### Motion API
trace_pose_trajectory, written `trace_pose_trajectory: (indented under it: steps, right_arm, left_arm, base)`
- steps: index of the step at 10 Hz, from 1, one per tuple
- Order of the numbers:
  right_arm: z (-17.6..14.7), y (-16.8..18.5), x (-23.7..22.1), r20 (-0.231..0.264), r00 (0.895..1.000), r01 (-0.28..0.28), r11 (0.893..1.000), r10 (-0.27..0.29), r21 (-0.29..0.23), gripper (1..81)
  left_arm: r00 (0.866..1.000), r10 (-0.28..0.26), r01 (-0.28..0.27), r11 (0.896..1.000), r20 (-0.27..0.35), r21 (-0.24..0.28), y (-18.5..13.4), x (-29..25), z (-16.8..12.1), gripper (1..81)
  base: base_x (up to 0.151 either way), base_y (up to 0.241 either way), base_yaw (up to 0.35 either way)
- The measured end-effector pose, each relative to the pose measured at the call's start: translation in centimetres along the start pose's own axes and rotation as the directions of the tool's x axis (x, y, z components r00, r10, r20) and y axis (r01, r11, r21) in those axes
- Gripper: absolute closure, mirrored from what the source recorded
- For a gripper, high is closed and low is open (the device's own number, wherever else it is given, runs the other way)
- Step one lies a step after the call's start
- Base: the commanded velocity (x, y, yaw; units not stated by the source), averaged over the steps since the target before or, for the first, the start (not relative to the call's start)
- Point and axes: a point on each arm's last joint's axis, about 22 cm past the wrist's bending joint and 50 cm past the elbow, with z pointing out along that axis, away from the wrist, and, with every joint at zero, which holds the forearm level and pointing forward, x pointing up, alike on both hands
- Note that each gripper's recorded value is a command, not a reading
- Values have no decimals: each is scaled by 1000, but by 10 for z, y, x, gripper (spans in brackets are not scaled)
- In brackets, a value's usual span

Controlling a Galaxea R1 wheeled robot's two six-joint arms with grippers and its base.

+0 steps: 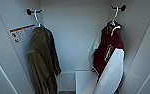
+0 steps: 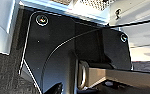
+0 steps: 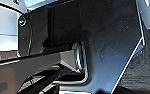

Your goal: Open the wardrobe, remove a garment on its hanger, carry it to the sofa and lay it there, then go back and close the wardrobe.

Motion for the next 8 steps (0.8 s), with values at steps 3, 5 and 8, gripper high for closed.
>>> trace_pose_trajectory:
  steps: [3,5,8]
  right_arm:
    - [0,0,3,-3,1000,2,1000,-2,0,10]
    - [0,-1,4,-5,1000,2,1000,-2,1,10]
    - [0,-1,4,-5,1000,2,1000,-2,1,10]
  left_arm:
    - [1000,0,0,1000,0,0,0,0,0,10]
    - [1000,1,-1,1000,0,0,0,0,0,10]
    - [1000,1,-1,1000,-1,0,0,0,0,10]
  base:
    - [86,0,0]
    - [81,0,0]
    - [47,0,0]
